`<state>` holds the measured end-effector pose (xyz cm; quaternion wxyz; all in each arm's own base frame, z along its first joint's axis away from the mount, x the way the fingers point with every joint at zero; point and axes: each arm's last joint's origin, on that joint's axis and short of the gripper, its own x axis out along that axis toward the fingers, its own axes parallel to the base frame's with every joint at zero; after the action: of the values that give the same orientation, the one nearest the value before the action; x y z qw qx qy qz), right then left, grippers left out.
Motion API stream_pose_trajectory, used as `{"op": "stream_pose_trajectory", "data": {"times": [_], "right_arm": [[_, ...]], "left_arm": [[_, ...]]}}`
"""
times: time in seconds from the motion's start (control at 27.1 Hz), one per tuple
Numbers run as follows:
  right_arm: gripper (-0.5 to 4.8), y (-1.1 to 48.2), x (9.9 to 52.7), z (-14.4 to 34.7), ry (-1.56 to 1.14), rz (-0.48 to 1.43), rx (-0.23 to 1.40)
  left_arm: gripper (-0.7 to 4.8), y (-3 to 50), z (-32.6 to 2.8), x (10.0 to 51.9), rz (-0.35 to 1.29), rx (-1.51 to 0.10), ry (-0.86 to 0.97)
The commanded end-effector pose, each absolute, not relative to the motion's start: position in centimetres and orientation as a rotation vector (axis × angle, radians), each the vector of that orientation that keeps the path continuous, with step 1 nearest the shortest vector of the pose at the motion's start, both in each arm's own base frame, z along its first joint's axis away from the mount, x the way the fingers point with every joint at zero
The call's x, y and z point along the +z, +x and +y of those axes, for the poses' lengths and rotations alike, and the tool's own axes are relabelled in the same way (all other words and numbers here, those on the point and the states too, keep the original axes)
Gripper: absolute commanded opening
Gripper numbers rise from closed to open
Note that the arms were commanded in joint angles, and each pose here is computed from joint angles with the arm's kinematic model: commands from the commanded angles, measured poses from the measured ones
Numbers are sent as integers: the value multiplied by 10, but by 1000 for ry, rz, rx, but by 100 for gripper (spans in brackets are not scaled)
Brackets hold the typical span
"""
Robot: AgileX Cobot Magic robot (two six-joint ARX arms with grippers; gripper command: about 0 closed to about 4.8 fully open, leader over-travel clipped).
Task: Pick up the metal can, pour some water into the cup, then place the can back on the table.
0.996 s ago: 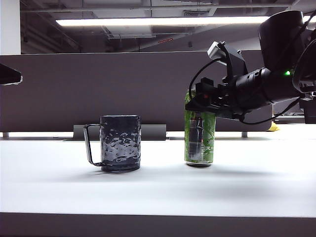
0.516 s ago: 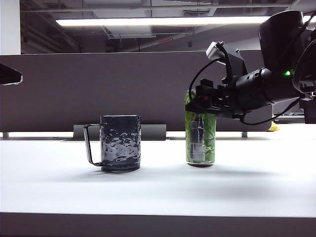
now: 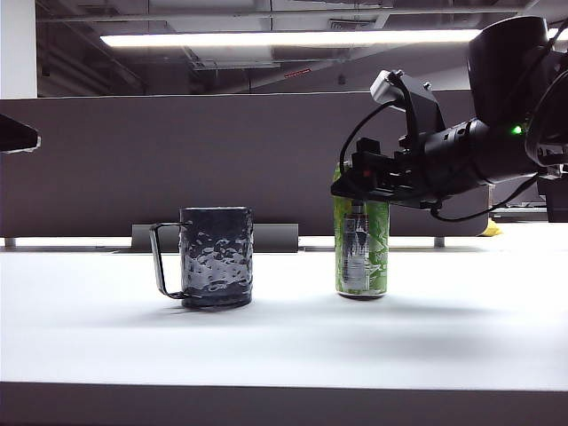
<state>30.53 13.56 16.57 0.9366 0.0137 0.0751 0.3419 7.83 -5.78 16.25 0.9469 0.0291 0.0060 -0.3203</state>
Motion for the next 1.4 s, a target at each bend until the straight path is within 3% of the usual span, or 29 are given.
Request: {"op": "stream_pose_trajectory", "data": {"times": [0.04, 0.22, 0.33, 0.44, 0.63, 1.0, 1.4], "right_arm": [[320, 306, 170, 136, 27, 121, 707], [390, 305, 170, 136, 29, 120, 715], [393, 305, 171, 136, 41, 122, 714], [438, 305, 172, 136, 48, 117, 714], [469, 306, 178, 137, 93, 65, 715], [476, 300, 208, 131, 150, -46, 658], [465, 258, 299, 102, 187, -306, 613]], "left_arm": [[-5, 78, -58, 164, -1, -650, 55], [-5, 78, -58, 164, -1, -650, 55], [-5, 78, -58, 164, -1, -650, 55], [-5, 78, -58, 164, -1, -650, 55], [-5, 78, -58, 164, -1, -650, 55], [-5, 83, -51, 164, 1, -566, 55], [-5, 95, -21, 164, 10, -235, 53]]}}
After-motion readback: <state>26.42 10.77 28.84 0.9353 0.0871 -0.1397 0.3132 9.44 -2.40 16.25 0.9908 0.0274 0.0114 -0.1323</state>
